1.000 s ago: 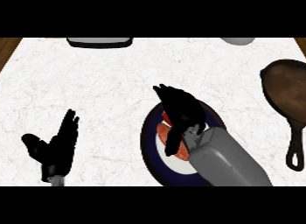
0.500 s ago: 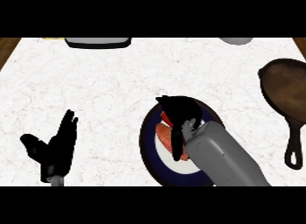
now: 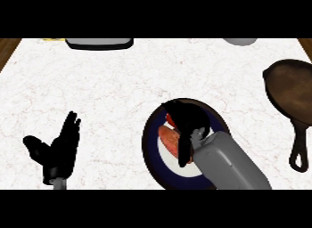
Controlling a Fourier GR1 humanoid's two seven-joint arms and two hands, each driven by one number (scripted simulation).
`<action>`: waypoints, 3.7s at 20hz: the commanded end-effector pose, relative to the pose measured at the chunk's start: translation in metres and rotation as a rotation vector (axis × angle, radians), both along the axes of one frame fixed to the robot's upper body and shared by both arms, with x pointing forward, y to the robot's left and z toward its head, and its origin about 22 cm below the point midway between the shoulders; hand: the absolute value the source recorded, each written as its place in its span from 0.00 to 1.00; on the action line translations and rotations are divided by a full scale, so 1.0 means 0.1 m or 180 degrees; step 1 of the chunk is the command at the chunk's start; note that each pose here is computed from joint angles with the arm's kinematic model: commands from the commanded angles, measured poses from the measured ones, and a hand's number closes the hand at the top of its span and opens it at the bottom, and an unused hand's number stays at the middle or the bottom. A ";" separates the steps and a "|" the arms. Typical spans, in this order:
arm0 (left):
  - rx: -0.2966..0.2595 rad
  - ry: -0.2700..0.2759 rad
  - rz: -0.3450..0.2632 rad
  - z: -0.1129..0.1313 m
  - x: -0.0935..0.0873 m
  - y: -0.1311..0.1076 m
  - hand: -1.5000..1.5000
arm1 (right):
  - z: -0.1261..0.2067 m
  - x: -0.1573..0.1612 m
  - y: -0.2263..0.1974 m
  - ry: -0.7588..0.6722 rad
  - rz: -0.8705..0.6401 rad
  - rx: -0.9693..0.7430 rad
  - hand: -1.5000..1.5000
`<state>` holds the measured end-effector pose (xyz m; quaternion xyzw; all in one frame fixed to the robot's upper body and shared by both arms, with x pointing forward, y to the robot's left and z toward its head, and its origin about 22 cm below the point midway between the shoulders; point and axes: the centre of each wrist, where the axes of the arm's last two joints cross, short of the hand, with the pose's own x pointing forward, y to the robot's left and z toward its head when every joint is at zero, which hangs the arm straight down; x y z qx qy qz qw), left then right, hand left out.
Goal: Pick the sweet potato from the plate and place it in the pan
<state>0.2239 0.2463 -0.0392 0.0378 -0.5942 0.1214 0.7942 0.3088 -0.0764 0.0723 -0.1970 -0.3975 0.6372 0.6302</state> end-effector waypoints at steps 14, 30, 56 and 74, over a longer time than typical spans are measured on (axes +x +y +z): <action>-0.0040 0.0191 0.0011 -0.15 0.00 0.05 0.50 | -0.54 0.00 0.09 -0.0316 0.0412 0.0180 1.00; -0.0070 0.0074 -0.0025 0.01 0.00 -0.04 0.50 | -0.33 0.46 -0.35 -0.0730 -0.1132 -0.0088 1.00; -0.0057 0.0112 0.0020 -0.04 -0.04 0.00 0.50 | 0.74 0.79 -0.93 -0.3136 -0.3263 -0.0196 1.00; -0.0037 0.0131 -0.0125 -0.08 0.07 -0.08 0.50 | 0.22 0.98 -3.04 -0.3359 -0.3741 -0.0356 1.00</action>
